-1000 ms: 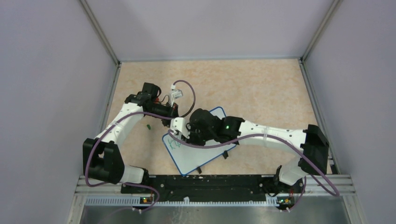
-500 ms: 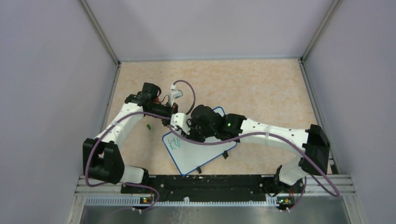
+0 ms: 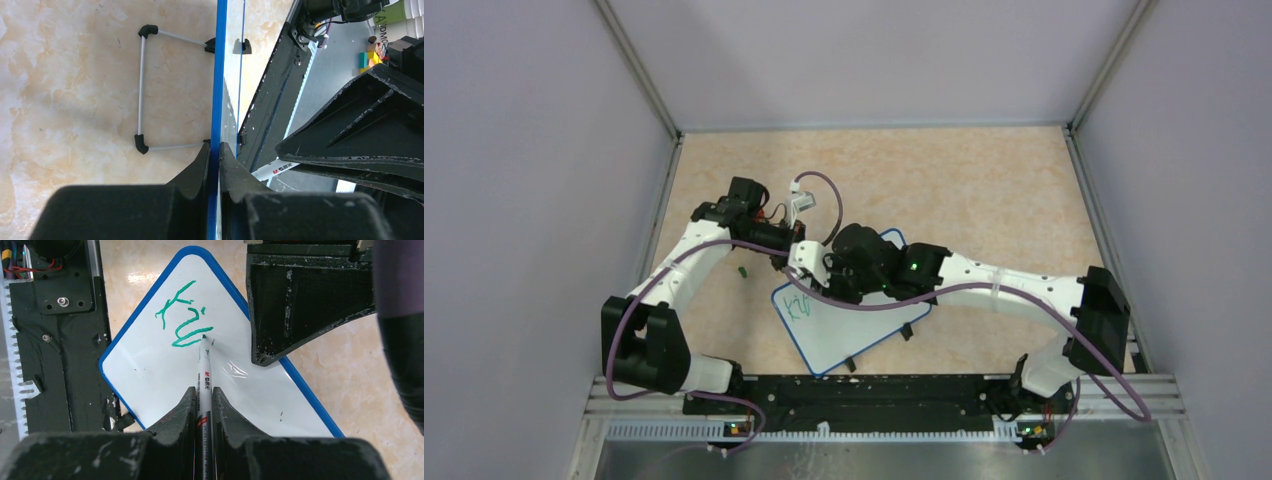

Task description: Write a sentence on the whiteboard

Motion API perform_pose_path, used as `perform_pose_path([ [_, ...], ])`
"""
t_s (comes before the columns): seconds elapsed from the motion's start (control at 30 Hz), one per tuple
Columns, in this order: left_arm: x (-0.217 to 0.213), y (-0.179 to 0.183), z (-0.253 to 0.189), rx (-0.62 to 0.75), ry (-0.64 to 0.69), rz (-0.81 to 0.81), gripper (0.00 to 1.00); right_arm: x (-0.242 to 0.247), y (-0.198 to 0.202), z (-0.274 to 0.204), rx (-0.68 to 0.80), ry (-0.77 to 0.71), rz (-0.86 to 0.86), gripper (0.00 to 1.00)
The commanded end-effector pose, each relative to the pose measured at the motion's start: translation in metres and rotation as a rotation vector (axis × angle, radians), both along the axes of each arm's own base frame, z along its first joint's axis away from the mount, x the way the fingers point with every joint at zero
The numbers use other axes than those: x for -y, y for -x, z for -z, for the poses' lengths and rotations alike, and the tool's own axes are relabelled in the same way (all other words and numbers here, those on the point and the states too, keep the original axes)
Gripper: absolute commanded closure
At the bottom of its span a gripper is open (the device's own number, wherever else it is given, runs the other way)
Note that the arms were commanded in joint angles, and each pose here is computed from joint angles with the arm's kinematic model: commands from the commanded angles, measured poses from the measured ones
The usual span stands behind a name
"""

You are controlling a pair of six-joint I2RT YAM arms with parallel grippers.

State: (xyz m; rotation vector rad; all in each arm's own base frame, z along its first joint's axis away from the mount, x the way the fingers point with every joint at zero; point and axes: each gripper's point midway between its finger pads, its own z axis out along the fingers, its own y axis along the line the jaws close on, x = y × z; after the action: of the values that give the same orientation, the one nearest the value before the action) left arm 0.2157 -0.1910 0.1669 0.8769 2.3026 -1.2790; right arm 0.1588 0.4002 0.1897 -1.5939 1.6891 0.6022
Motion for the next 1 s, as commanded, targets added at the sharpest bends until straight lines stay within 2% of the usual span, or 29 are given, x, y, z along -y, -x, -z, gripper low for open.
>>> perform_pose_path([
  [0.0,-0.003,0.003,0.016,-0.024,-0.062,-0.008,1.0,-0.006,-0.015,-0.02,0.036,-0.051,0.038,1.0],
  [0.4,-0.003,0.003,0.017,-0.031,-0.063,-0.008,1.0,0.012,-0.01,-0.009,0.014,-0.023,0.045,1.0],
  [0.97,-0.003,0.003,0.018,-0.031,-0.067,-0.008,1.0,0.015,0.021,0.004,-0.032,0.009,-0.064,1.0],
])
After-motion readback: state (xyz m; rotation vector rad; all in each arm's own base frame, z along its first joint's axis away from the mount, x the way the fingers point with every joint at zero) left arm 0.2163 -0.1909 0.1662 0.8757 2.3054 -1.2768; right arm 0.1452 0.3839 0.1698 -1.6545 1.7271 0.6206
